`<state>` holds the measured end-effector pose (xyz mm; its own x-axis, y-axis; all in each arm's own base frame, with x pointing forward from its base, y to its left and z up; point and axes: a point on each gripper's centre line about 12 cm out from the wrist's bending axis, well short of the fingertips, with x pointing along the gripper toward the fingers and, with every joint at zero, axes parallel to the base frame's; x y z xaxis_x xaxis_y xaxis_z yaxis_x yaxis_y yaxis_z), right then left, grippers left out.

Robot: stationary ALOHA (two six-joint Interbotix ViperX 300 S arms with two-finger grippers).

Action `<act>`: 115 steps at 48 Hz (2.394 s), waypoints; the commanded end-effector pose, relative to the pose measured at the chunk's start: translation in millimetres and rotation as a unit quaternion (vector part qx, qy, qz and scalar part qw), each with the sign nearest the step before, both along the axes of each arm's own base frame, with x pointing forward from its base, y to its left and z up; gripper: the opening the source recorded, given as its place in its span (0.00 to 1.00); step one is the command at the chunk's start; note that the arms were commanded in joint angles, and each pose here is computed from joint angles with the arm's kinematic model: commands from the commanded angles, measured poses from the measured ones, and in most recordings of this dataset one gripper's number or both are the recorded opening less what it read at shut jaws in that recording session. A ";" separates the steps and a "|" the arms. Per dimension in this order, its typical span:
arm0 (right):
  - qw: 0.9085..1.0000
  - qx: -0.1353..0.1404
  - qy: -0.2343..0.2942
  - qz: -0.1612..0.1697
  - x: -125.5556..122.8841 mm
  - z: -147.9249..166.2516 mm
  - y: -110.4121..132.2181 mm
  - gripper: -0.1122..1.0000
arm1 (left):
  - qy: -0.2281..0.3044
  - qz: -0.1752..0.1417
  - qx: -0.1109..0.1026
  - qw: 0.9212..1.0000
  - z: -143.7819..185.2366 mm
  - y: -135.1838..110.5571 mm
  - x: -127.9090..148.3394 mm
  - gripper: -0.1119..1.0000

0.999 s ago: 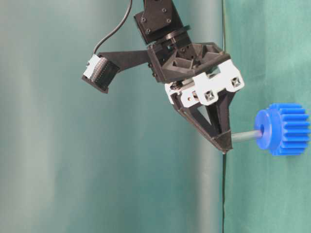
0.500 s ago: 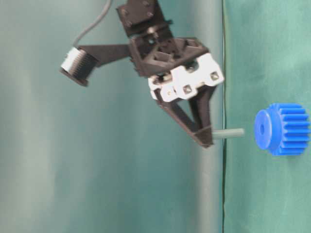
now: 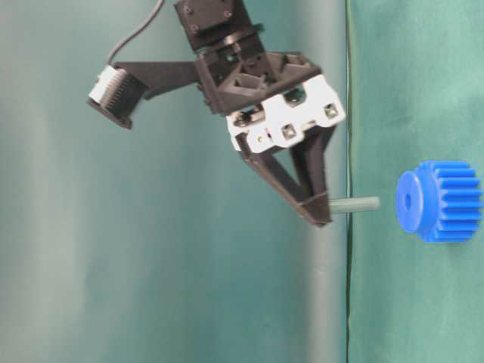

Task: Insert the shaft placed at a random location into the center hole of the small gear at another random location.
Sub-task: 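Lower the held shaft into the blue gear's center hole with the right gripper, then open the right gripper and raise it off the inserted shaft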

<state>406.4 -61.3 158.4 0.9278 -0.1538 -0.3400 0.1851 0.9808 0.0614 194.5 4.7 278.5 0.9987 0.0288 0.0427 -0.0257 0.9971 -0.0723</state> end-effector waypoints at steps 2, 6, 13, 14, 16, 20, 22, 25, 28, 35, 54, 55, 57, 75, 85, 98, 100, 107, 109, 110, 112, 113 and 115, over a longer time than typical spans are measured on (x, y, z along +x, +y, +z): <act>1.000 -0.001 -0.015 0.000 7.4 6.3 0.0 0.24 | -0.005 0.001 0.001 1.000 3.4 0.3 1.3 0.10; 1.000 0.002 -0.010 -0.001 8.4 1.4 -0.2 0.24 | -0.005 0.001 0.000 1.000 3.7 0.4 1.0 0.10; 1.000 0.002 -0.013 -0.002 9.0 -2.2 -0.5 0.24 | -0.005 0.001 0.000 1.000 3.7 0.4 1.0 0.10; 1.000 0.002 -0.012 -0.002 9.1 -2.8 -0.5 0.24 | -0.005 0.001 0.001 1.000 3.4 0.3 1.3 0.10; 1.000 0.002 -0.011 -0.002 8.7 -3.3 -0.5 0.24 | -0.005 0.001 0.001 1.000 3.7 0.3 1.0 0.10; 1.000 0.002 -0.010 -0.002 8.4 -4.3 -0.4 0.24 | -0.005 0.001 0.001 1.000 3.7 0.3 1.0 0.09; 1.000 0.002 -0.010 -0.002 8.4 -4.3 -0.4 0.24 | -0.005 0.001 0.000 1.000 3.7 0.4 1.0 0.09; 1.000 0.002 -0.009 -0.002 8.0 -5.4 -0.4 0.24 | -0.005 0.001 0.001 1.000 3.7 0.3 1.0 0.10; 1.000 0.004 -0.008 -0.003 8.1 -6.5 -0.6 0.24 | -0.005 0.001 0.001 1.000 3.4 0.3 1.3 0.10; 1.000 0.006 -0.004 -0.006 8.2 -12.1 -1.0 0.24 | -0.005 0.001 0.001 1.000 3.4 0.3 1.3 0.10; 1.000 0.013 0.011 -0.012 6.9 -25.7 -1.7 0.24 | -0.005 0.001 0.001 1.000 3.4 0.3 1.3 0.10; 1.000 0.013 0.011 -0.012 7.0 -26.2 -1.7 0.24 | -0.005 0.001 0.001 1.000 3.7 0.3 1.0 0.09; 1.000 0.013 0.010 -0.012 7.1 -27.1 -1.9 0.24 | -0.005 0.001 0.000 1.000 3.4 0.4 1.3 0.10; 0.999 0.021 0.023 -0.021 7.0 -40.6 -3.2 0.24 | -0.005 0.001 0.000 1.000 3.4 0.4 1.3 0.10; 0.999 0.022 0.025 -0.021 6.9 -41.6 -3.2 0.24 | -0.005 0.001 0.000 1.000 3.7 0.3 1.0 0.10; 0.999 0.022 0.029 -0.020 6.2 -42.7 -2.9 0.24 | -0.005 0.001 0.000 1.000 3.7 0.4 1.0 0.10; 0.999 0.022 0.029 -0.020 6.2 -42.7 -2.9 0.24 | -0.005 0.001 0.001 1.000 3.7 0.3 1.0 0.10; 0.999 0.023 0.031 -0.020 6.5 -42.8 -2.3 0.25 | -0.005 0.001 0.001 1.000 3.4 0.3 1.3 0.10; 0.999 0.024 0.031 -0.020 6.1 -42.6 -2.3 0.25 | -0.005 0.001 0.000 1.000 3.7 0.3 1.0 0.10; 0.999 0.023 0.031 -0.020 6.6 -42.8 -1.7 0.26 | -0.005 0.001 0.000 1.000 3.7 0.4 1.0 0.10; 0.999 0.023 0.031 -0.020 6.2 -42.6 -1.7 0.33 | -0.005 0.001 0.001 1.000 3.7 0.3 1.0 0.10; 0.999 0.024 0.031 -0.020 6.2 -43.2 -1.6 0.38 | -0.005 0.001 0.000 1.000 3.7 0.3 1.0 0.09; 0.999 0.023 0.031 -0.019 6.7 -42.8 -1.1 0.49 | -0.005 0.001 0.000 1.000 3.7 0.3 1.0 0.10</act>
